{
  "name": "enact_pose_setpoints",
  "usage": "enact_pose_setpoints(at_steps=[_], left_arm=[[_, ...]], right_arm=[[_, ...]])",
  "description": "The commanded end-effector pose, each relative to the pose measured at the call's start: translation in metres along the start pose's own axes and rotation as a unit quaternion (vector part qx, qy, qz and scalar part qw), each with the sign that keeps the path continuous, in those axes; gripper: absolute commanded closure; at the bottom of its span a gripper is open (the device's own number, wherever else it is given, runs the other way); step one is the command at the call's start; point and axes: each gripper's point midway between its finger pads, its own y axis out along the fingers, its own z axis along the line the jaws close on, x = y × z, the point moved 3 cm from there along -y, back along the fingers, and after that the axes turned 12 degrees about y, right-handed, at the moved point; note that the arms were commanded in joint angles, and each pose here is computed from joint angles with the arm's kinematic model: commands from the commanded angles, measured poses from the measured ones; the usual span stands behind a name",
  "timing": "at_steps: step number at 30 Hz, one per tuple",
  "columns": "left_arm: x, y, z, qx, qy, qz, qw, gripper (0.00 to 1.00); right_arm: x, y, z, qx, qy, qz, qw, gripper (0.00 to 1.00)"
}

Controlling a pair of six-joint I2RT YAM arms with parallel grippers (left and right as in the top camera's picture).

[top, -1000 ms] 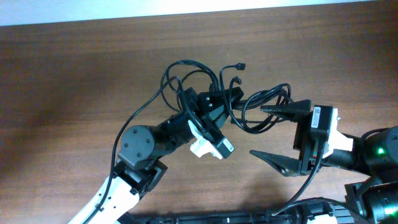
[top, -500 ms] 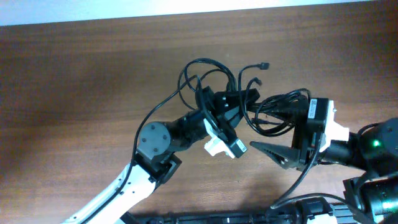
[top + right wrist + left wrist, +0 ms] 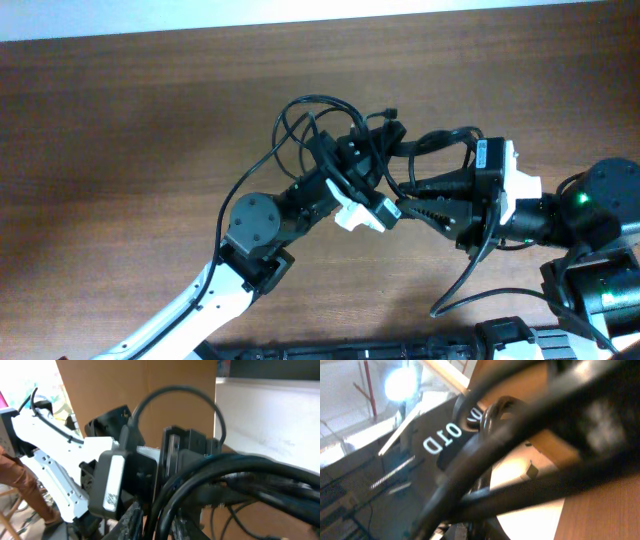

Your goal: Untangle cables

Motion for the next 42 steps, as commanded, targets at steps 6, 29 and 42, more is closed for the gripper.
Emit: enact_pose_setpoints(at_steps=[6,29,42], left_arm=[[-0.032,-0.004,-0.027,-0.06,-0.011,0.093,0.994,1.0],[-0.02,-0.103,-0.003,-0.134,-0.036,0.249,0.958,1.0],[0.045,-0.069,-0.029,-0.212,0.026,-0.033,0.976,1.0]], right_arm=[[0.021,-0.001,0.015,0.024,-0.09,-0.029,0.995,0.84],[-0.002,-0.033,-0.088,-0.337,-0.035,-0.014,0.941,0.7],[-0.029,-0.031,0.013,-0.155,-0.204,0.039,0.966,0.75]])
